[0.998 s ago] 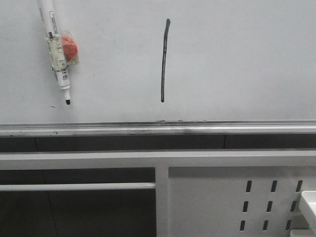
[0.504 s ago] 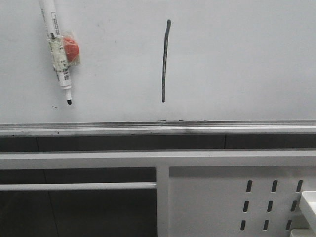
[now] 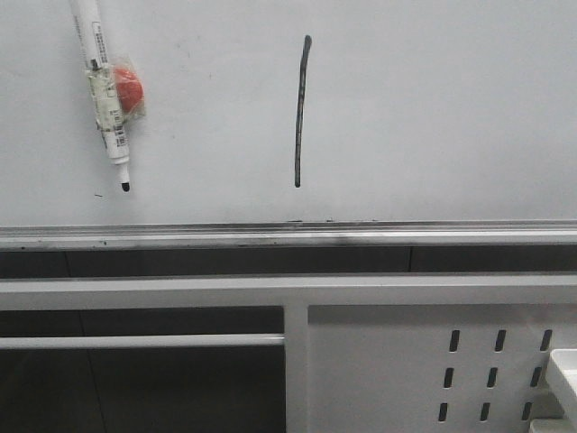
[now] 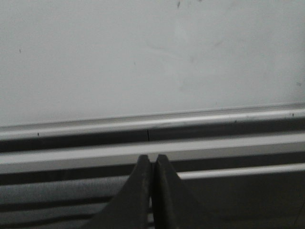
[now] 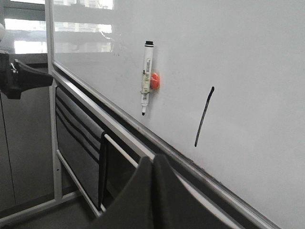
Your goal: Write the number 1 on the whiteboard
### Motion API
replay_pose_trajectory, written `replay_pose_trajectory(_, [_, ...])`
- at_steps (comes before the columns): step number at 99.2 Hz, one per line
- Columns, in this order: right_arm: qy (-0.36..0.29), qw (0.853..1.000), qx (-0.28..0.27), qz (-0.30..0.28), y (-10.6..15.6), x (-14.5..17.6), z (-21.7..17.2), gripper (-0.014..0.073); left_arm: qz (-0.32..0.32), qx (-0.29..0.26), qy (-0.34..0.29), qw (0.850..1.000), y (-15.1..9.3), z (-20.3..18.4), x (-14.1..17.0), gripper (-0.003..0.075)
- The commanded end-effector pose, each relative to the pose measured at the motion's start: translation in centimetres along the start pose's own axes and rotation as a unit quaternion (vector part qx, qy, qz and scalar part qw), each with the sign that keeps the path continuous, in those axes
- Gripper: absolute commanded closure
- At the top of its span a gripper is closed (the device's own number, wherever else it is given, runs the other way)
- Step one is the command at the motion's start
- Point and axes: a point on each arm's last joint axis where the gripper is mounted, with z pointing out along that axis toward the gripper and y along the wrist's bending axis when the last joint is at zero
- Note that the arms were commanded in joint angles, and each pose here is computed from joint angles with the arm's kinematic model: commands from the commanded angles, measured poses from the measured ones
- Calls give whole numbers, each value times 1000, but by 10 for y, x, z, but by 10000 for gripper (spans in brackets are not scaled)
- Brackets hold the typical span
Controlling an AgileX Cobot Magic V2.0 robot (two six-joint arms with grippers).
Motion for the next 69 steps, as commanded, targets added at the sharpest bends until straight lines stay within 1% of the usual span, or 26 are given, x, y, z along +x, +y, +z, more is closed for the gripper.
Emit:
replay_pose_trajectory(1, [-37,999,20,2,-4,-12,-1,664,0,0,-6,1000,0,2,8,740])
replay_pose_trajectory(69, [-37,999,20,2,-4,-12,-1,664,-4,1,-8,1000,-1,2,7,740])
